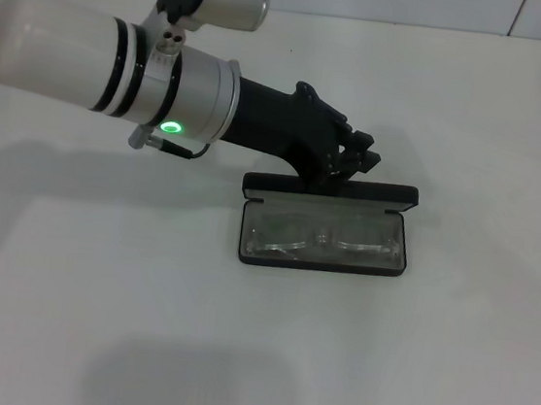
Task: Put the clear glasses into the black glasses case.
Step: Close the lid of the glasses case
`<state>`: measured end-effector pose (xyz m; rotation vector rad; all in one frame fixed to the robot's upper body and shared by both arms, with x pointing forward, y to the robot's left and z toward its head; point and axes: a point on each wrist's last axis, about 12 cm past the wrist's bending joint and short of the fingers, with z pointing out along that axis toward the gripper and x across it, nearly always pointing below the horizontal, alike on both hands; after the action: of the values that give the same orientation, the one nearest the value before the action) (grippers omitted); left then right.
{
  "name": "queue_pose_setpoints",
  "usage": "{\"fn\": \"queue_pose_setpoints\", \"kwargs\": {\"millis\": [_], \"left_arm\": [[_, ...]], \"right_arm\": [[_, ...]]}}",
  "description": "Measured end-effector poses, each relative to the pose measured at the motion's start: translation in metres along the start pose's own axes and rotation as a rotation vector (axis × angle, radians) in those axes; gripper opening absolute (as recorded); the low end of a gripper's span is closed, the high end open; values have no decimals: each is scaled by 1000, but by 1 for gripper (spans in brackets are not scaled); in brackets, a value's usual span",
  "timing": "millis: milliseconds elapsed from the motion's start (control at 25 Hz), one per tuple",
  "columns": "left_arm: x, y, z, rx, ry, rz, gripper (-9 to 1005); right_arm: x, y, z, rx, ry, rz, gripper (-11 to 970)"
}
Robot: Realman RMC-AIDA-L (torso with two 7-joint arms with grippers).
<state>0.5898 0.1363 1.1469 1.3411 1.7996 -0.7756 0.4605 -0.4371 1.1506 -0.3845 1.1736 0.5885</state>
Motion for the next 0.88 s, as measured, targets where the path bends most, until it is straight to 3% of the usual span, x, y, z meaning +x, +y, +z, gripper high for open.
{"fn": "queue_pose_setpoints", "kwargs": {"millis": [200,880], "left_arm": [[3,3,9,16,-1,-7,172],[21,9,21,3,8,-26,176]], "right_arm": [[1,0,0,3,2,-1,25],[5,-3,9,2,11,-2,27]]}}
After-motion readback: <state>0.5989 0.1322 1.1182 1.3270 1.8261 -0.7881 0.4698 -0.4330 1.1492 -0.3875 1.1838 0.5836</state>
